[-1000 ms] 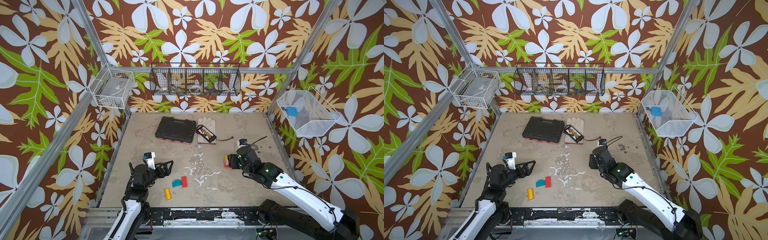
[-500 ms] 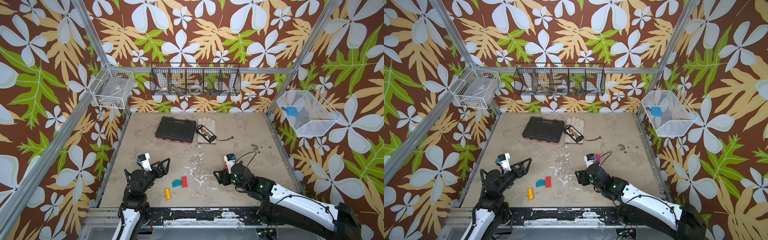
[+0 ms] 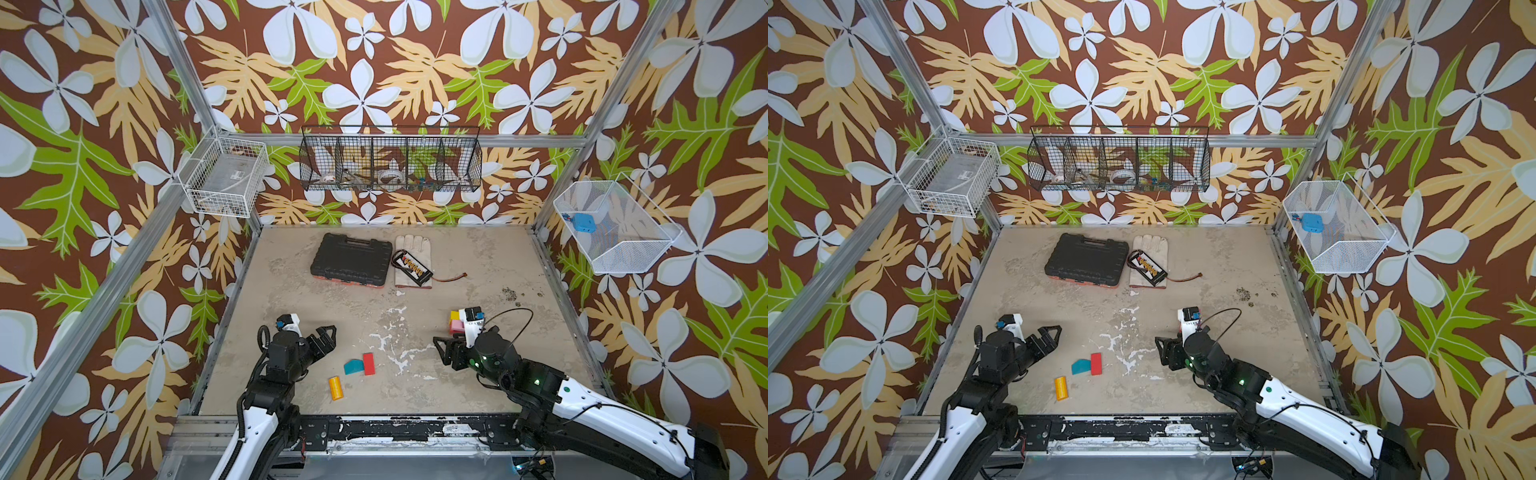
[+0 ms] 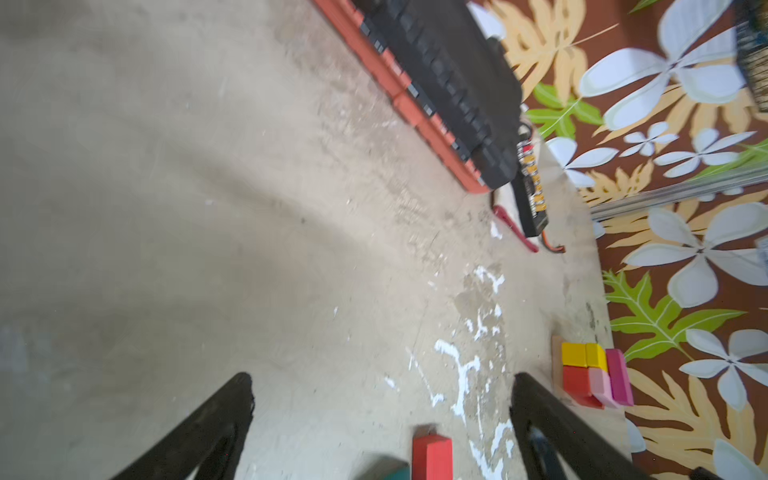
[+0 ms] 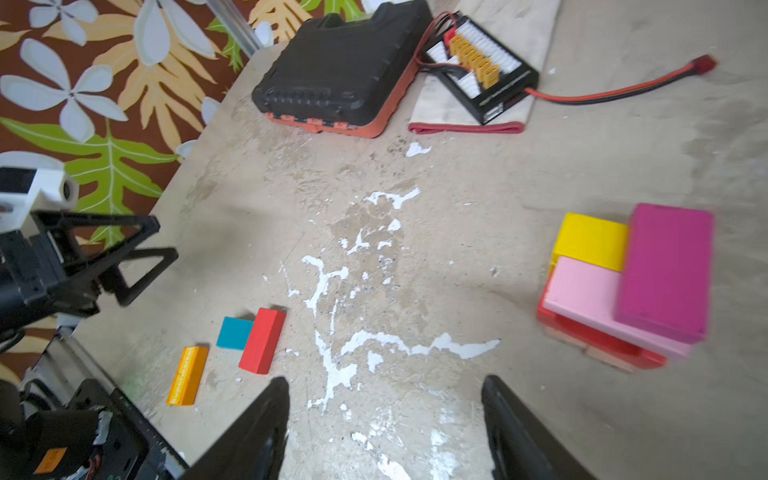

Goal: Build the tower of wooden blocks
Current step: 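Open the right gripper and lift it away from the tower, then lower the left gripper over the red bar block and grasp it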

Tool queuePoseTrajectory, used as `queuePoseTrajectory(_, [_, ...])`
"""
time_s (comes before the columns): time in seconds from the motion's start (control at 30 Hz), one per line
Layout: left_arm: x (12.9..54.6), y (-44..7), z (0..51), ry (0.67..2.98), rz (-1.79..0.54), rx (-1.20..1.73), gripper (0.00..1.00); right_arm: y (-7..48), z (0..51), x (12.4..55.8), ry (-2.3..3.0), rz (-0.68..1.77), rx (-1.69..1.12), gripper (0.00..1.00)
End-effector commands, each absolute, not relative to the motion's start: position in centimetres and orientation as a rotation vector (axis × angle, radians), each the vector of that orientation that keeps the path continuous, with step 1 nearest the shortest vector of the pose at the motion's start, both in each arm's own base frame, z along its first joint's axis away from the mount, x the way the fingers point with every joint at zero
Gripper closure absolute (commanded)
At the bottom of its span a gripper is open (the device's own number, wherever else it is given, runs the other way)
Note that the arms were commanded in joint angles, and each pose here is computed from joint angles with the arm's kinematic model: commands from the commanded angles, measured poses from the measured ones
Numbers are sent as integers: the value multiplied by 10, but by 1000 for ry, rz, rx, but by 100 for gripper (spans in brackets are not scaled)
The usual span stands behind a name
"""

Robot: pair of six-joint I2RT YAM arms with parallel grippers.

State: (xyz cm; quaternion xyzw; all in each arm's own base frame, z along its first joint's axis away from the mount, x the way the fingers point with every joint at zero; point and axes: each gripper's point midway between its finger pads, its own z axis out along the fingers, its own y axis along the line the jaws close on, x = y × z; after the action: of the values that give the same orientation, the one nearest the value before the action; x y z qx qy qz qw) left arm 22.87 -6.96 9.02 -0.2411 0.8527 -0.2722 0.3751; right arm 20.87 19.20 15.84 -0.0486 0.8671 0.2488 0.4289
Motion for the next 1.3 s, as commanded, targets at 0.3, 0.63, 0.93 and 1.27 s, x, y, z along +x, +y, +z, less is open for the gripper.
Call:
queuePoseTrajectory(0.3, [208,-116,100,2313,-518,-573,3,113,164,213,2164,199,71,21])
queuePoseTrajectory(0.63, [184,-178,90,2352,-516,-444,5,80,161,209,2087,167,267,6])
queuePoseTrajectory(0.93, [178,-210,76,2405,-461,-361,6,78,125,204,2102,213,323,0])
queuePoseTrajectory(1.27, [177,-221,63,2431,-451,-344,15,80,103,199,2134,250,329,0])
